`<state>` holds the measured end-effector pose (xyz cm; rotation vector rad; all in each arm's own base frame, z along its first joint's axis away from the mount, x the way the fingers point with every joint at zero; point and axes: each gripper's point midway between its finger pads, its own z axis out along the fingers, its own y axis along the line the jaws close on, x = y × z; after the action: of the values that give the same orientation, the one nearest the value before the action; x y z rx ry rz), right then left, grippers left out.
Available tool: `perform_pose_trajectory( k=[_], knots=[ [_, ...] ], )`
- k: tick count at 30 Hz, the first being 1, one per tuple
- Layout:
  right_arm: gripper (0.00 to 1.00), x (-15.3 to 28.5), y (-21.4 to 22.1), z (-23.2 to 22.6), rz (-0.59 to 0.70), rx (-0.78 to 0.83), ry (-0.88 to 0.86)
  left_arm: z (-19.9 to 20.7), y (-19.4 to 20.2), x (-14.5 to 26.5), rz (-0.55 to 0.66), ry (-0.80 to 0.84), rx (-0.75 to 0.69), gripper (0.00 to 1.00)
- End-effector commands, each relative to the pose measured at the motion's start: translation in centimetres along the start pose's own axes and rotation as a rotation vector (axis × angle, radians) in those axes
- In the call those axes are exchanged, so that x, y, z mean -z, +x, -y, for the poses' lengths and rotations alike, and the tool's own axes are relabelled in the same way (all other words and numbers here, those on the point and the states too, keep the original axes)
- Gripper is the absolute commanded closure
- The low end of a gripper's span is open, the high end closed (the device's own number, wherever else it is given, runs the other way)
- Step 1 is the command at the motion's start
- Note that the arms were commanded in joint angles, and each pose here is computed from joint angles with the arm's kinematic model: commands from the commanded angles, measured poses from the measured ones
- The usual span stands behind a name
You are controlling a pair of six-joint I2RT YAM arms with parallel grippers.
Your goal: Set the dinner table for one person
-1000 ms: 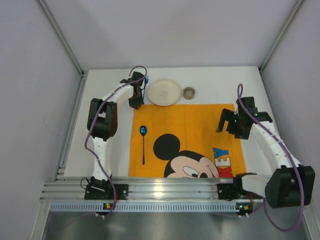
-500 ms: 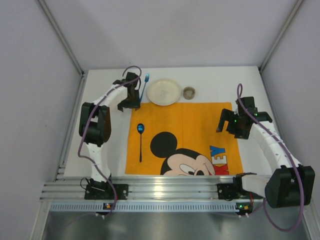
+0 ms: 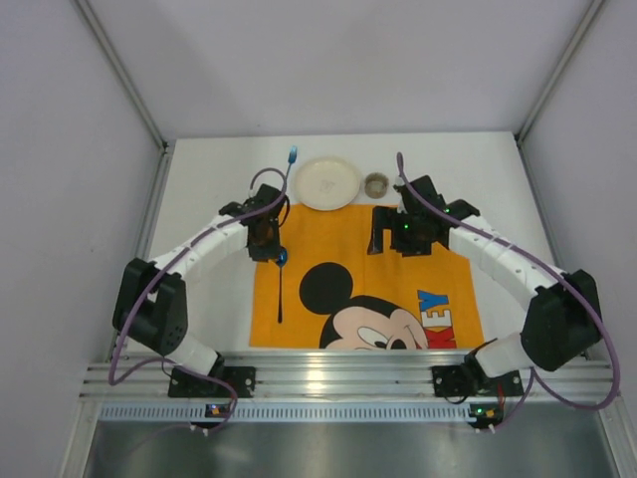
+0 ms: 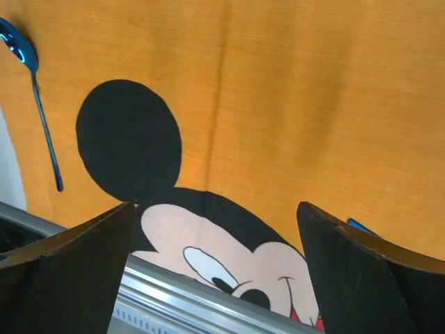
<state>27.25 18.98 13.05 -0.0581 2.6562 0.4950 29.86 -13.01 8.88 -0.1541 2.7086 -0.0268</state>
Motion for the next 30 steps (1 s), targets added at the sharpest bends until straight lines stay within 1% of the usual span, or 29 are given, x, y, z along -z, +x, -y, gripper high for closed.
perform_pose_trajectory(
  k=[1,2,5,11,17,21,25,26,30],
  knots=[
    [0.00,-0.7,-2.3,-2.5,0.055,-0.060,-0.052,2.1,2.4,-0.4,-0.023,0.058,-0.018,0.76],
    [0.00,-0.6,-2.6,-3.1,0.058,-0.054,-0.063,2.3,3.3,-0.8,-0.035,0.052,-0.035,0.78],
    [0.01,-0.5,-2.5,-3.1,0.057,-0.031,-0.059,2.5,4.3,-1.8,-0.050,0.048,-0.041,0.78],
    [0.01,-0.5,-1.2,-1.5,0.039,-0.011,-0.009,2.6,5.1,-3.8,-0.078,0.026,-0.052,0.78],
    [0.00,0.1,0.3,-0.6,0.037,-0.034,0.007,2.6,5.9,-5.9,-0.116,-0.016,-0.065,0.82],
    [0.00,1.0,0.8,0.2,0.056,-0.028,0.030,2.3,5.9,-6.3,-0.119,-0.041,-0.060,0.83],
    [0.00,1.4,1.6,1.5,0.055,-0.036,0.059,2.4,5.5,-6.0,-0.107,-0.034,-0.060,0.83],
    [0.00,1.3,2.1,1.9,0.047,-0.041,0.068,2.5,5.6,-6.1,-0.109,-0.029,-0.060,0.88],
    [0.00,1.2,2.7,2.4,0.039,-0.036,0.073,2.4,6.4,-6.8,-0.140,-0.032,-0.065,1.00]
  ],
)
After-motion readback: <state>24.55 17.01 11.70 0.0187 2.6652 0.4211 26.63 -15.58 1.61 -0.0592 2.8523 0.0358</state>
